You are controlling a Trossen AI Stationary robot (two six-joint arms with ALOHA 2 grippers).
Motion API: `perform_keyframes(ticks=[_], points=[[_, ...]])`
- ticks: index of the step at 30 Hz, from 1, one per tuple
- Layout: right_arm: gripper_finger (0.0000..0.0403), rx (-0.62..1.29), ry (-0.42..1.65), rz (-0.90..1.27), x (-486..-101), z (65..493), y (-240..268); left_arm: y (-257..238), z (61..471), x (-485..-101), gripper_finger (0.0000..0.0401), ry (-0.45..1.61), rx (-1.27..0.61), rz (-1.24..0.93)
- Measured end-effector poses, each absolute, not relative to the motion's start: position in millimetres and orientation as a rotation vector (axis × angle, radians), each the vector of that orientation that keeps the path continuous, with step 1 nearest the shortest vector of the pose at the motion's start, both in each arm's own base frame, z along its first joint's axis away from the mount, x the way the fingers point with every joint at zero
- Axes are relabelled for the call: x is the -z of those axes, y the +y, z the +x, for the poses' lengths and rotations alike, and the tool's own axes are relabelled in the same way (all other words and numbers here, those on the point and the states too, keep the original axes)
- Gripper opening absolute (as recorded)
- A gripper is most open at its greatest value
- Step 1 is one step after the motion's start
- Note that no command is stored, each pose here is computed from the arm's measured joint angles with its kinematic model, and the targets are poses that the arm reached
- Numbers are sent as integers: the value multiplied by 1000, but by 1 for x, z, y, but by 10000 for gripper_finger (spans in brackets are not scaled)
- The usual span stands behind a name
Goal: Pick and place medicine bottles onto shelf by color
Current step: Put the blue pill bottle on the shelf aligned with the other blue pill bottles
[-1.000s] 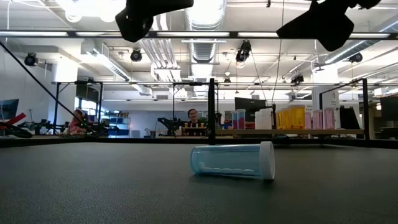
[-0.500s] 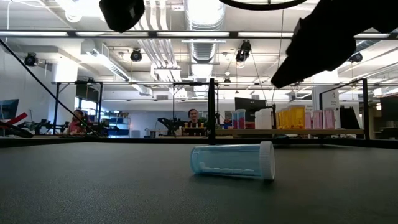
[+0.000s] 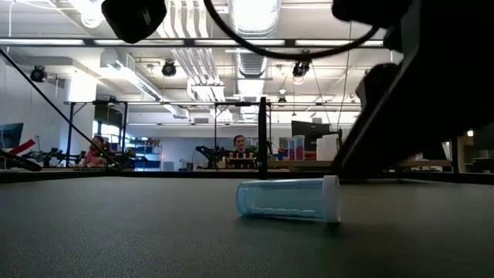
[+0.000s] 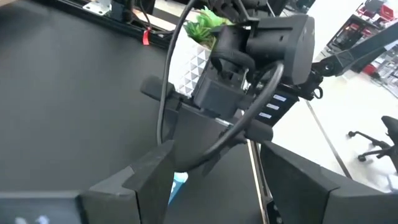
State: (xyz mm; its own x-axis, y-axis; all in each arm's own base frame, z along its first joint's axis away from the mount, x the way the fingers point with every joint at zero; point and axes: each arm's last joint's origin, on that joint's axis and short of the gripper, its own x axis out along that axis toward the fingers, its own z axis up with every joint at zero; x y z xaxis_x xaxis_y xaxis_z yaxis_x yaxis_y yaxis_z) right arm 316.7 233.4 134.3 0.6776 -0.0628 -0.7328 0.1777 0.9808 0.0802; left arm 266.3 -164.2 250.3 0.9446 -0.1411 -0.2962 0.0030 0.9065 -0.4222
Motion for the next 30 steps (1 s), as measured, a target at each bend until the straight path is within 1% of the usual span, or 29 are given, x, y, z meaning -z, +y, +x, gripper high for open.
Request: perform_keyframes(ticks=[9, 12, 15, 25, 30], points=[[281, 163, 829, 131, -117, 322, 236, -164, 266, -250, 219, 327, 74, -432], [273, 172, 836, 128, -111, 324, 237, -164, 266, -250, 219, 327, 73, -432], [252, 171, 824, 135, -108, 326, 238, -164, 266, -250, 219, 327, 72, -432], [166, 217, 806, 121, -107, 329, 231, -164, 266, -250, 219, 327, 70, -435], [119, 222, 808, 114, -108, 330, 228, -164, 266, -250, 219, 335, 61, -517]])
